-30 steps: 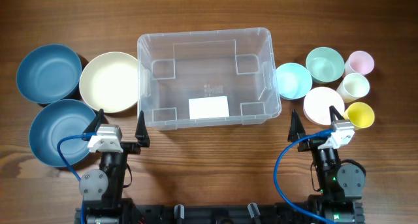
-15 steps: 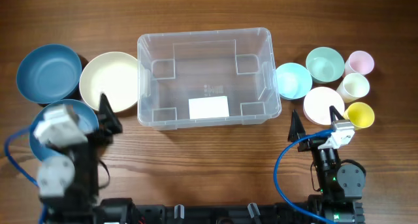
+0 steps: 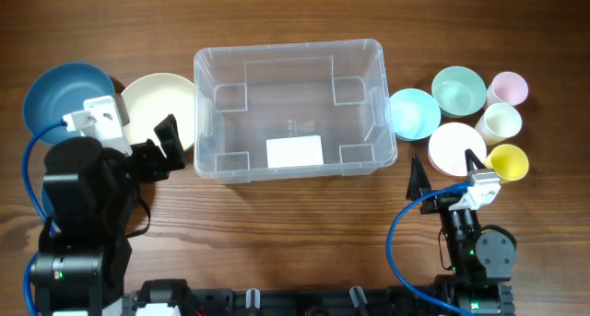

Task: Pack container
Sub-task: 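Move the left gripper to the lower blue bowl and grasp its rim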

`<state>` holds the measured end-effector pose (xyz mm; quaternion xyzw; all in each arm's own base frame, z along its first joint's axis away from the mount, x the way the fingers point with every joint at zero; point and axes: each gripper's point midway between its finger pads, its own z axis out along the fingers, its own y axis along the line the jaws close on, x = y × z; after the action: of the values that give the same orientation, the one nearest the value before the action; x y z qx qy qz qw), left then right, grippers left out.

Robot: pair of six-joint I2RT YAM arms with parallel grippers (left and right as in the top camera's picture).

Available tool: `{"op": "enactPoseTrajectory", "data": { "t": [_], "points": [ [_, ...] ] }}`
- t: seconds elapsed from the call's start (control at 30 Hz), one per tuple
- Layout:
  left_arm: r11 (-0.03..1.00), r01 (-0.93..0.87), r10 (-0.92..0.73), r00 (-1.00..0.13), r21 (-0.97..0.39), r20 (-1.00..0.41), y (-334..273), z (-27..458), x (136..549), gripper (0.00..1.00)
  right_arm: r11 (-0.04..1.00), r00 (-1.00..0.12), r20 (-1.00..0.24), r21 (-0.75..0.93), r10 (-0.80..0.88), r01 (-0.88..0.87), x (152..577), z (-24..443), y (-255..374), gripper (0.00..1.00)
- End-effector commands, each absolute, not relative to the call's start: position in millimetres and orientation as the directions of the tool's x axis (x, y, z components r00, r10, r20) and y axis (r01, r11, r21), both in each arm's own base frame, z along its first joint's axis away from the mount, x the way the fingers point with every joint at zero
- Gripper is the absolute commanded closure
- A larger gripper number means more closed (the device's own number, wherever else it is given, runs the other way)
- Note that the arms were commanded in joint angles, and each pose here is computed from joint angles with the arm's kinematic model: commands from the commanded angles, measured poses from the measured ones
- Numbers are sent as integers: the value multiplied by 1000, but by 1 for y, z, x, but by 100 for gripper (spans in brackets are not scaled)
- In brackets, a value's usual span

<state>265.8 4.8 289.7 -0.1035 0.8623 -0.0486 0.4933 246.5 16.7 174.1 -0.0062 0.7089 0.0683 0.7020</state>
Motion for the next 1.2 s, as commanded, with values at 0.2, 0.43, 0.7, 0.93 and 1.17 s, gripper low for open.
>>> {"op": "enactPoseTrajectory", "data": {
  "t": [0.2, 0.43, 0.7, 0.93, 1.17],
  "points": [
    [204, -932, -738, 54, -299, -673, 116, 237, 152, 0, 991, -8, -997, 81, 81, -108, 246, 175, 17, 0],
    [106, -973, -767, 51, -204, -640, 119, 207, 126, 0, 991, -8, -997, 81, 81, -108, 246, 175, 17, 0],
    [-82, -967, -834, 200, -243, -514, 120, 176, 121, 0, 991, -8, -997, 81, 80, -108, 246, 175, 17, 0],
    [57, -983, -898, 25, -174, -439, 126, 160, 144, 0, 991, -8, -997, 81, 80, -108, 246, 175, 17, 0],
    [13, -993, -942, 27, -116, -336, 158, 134, 146, 0, 991, -8, -997, 81, 80, -108, 246, 175, 17, 0]
  ]
}}
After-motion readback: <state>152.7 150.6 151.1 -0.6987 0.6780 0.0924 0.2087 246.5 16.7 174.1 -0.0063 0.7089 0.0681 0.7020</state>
